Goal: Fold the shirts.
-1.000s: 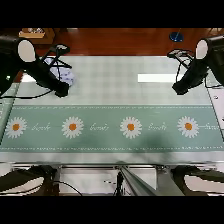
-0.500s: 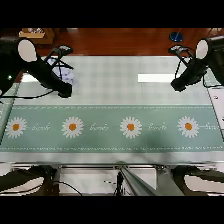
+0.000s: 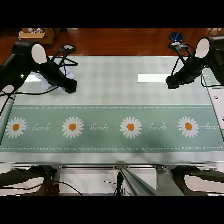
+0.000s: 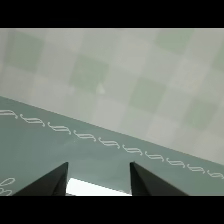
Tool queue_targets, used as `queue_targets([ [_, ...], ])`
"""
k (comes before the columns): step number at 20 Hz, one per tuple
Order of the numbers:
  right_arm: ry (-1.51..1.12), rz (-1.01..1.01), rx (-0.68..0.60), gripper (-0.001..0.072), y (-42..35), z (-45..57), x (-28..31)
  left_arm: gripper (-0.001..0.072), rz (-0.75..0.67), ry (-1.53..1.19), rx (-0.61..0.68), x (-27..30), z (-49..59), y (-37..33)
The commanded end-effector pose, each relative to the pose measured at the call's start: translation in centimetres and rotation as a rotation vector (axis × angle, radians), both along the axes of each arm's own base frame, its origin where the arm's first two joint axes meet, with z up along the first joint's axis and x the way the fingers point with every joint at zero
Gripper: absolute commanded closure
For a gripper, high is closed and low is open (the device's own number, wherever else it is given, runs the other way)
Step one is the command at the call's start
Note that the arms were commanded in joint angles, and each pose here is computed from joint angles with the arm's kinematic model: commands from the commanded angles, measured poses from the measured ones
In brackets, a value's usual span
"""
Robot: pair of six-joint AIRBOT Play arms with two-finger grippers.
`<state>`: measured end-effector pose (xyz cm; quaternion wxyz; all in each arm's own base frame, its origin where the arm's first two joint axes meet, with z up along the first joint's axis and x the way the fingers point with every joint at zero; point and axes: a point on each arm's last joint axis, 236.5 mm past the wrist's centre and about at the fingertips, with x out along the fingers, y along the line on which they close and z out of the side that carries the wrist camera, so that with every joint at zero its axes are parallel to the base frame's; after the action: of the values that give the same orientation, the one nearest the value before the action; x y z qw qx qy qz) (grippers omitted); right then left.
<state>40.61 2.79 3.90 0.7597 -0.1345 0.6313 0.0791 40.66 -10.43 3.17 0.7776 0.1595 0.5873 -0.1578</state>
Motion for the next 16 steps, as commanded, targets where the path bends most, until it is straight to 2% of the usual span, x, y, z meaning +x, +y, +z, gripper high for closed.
queue_targets([
  [1,0.005,-0.027,0.021,0.0264,0.3,0.0,-0.1,0.0064,0.146,-0.337,0.120,7.9,2.9,5.7],
  [5,-0.002,-0.027,0.024,0.0264,0.4,0.0,0.0,0.0063,0.444,-0.585,-0.065,13.9,5.3,11.5],
  [8,-0.003,-0.027,0.026,0.0264,0.4,0.0,0.1,0.0041,0.574,-0.526,-0.147,14.9,1.2,14.2],
  [9,-0.007,-0.026,0.027,0.0264,0.4,0.0,0.1,0.0011,0.602,-0.484,-0.161,14.9,-0.7,14.5],
  [13,-0.025,-0.025,0.029,0.0264,0.5,0.1,0.6,0.0011,0.633,-0.328,-0.165,14.2,-7.6,14.1],
  [15,-0.028,-0.026,0.030,0.0264,0.5,0.1,0.6,0.0027,0.586,-0.242,-0.157,13.3,-10.6,13.1],
  [16,-0.028,-0.031,0.032,0.0264,0.5,0.1,0.6,0.0068,0.579,-0.207,-0.146,12.8,-11.8,13.0],
])
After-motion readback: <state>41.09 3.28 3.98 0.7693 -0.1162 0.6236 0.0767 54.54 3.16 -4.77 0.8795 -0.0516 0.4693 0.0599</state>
